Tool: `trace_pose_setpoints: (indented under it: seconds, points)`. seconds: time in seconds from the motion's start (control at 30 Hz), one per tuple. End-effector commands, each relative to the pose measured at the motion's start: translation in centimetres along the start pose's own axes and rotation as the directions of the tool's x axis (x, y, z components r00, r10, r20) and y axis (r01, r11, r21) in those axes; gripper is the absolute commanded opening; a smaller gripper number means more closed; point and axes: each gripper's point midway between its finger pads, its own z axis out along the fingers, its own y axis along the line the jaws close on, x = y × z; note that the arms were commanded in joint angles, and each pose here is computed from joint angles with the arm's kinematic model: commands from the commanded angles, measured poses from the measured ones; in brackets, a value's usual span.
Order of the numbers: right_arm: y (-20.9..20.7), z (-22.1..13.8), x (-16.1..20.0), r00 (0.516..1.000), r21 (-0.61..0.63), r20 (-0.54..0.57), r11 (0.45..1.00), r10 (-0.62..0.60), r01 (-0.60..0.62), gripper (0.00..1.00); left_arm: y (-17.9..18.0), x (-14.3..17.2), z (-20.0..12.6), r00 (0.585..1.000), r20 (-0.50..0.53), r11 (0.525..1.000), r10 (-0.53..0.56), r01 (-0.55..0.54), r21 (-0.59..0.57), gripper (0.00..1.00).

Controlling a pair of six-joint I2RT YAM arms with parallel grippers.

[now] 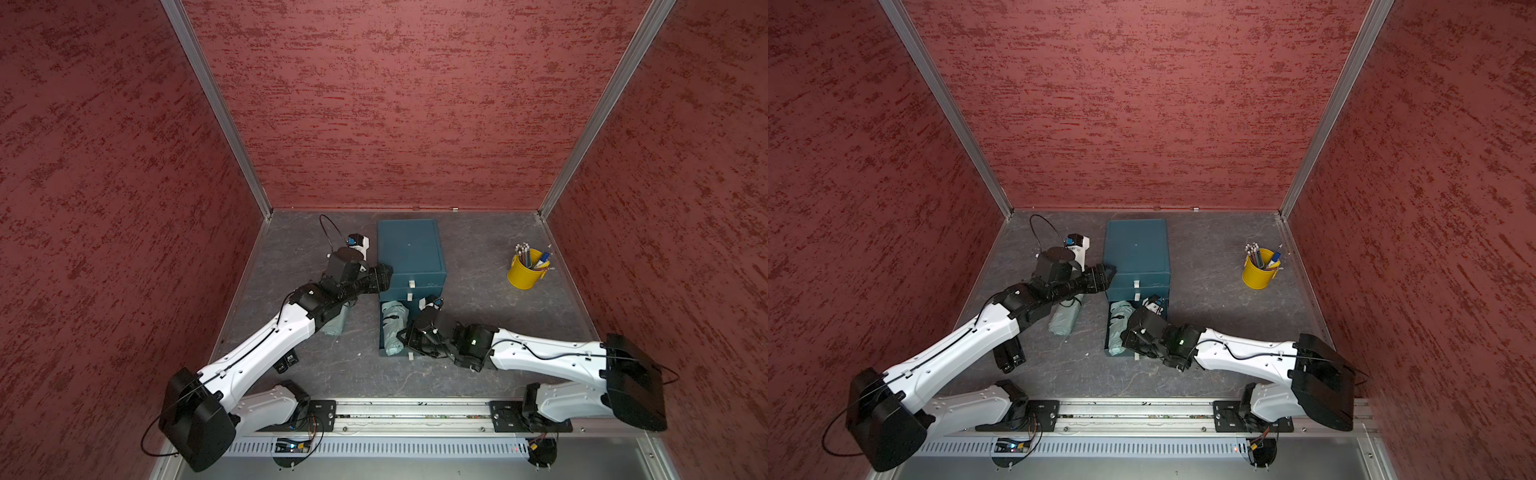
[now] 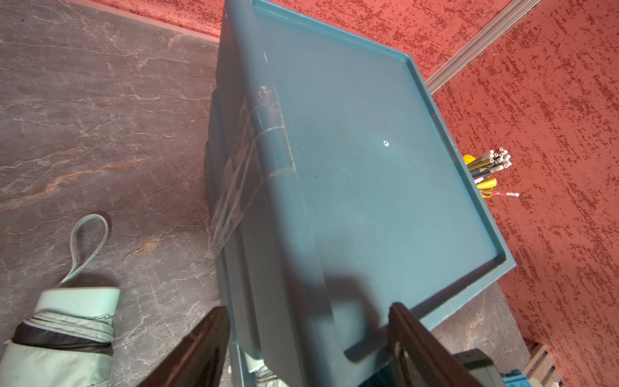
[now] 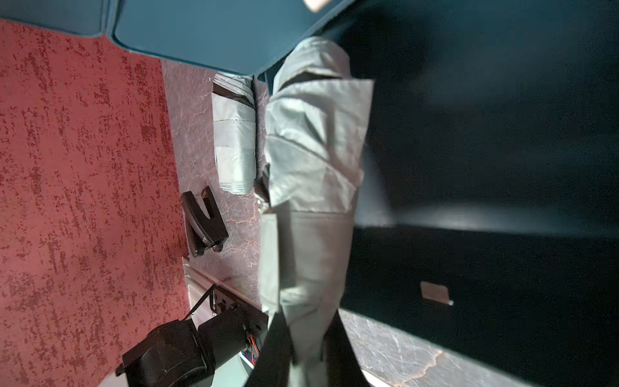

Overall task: Place the umbrella in the drawer by color
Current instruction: Place the umbrella in the drawer.

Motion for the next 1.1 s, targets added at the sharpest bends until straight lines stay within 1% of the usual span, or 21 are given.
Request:
trace_pose_setpoints:
  seconds: [0.0,0.17,0.23,0.33,0.37,0.4,0.5,0.63,0.87,0.97,1.07]
  points:
    - [2.8,0.0,-2.3,0.994,-0.089,0.108,0.996,0.034,-0.024,0.03,1.2,2.5,0.1,0.997,-0.079,0.999,0.015,-0.018,-0.034,0.76]
    - [1.4,1.1,-2.4,0.992,-0.053,0.123,0.998,0.039,-0.032,0.23,1.0,2.6,-0.1,0.997,-0.081,1.0,0.006,-0.008,-0.024,0.77]
    - [0.8,1.5,-2.4,0.991,-0.042,0.13,0.999,0.03,-0.024,0.34,0.8,2.6,-0.4,0.997,-0.076,1.0,0.0,-0.002,-0.018,0.77]
    - [0.4,1.9,-2.3,0.992,-0.024,0.126,1.0,0.005,-0.002,0.45,0.6,2.4,-0.8,0.998,-0.066,1.0,-0.008,0.008,-0.01,0.77]
    - [0.3,1.9,-2.4,0.992,-0.017,0.127,1.0,0.002,0.001,0.53,0.5,2.3,-1.0,0.998,-0.062,1.0,-0.011,0.01,-0.009,0.77]
    - [0.2,1.9,-2.3,0.992,-0.015,0.124,1.0,-0.007,0.009,0.56,0.5,2.3,-1.1,0.998,-0.061,1.0,-0.012,0.012,-0.007,0.77]
    - [-0.1,1.7,-2.3,0.992,0.004,0.125,1.0,-0.031,0.031,0.57,0.3,2.0,-1.6,0.999,-0.049,1.0,-0.021,0.021,0.001,0.78]
    - [-1.7,0.9,-2.2,0.99,0.063,0.127,0.996,-0.062,0.055,0.56,0.5,1.9,-2.2,0.999,-0.038,1.0,-0.026,0.026,-0.005,0.78]
    - [-2.6,-1.5,-1.5,0.98,0.116,0.123,0.983,-0.156,0.142,0.55,1.1,1.8,-2.5,0.999,-0.026,0.999,-0.027,0.026,-0.028,0.79]
    - [-2.0,-2.2,-0.9,0.97,0.108,0.111,0.973,-0.214,0.202,0.5,1.3,2.0,-2.4,0.999,-0.026,0.999,-0.036,0.035,-0.032,0.79]
    - [-1.5,-2.6,-0.1,0.96,0.107,0.097,0.962,-0.262,0.252,0.34,1.4,2.2,-2.3,0.999,-0.03,0.999,-0.04,0.039,-0.034,0.79]
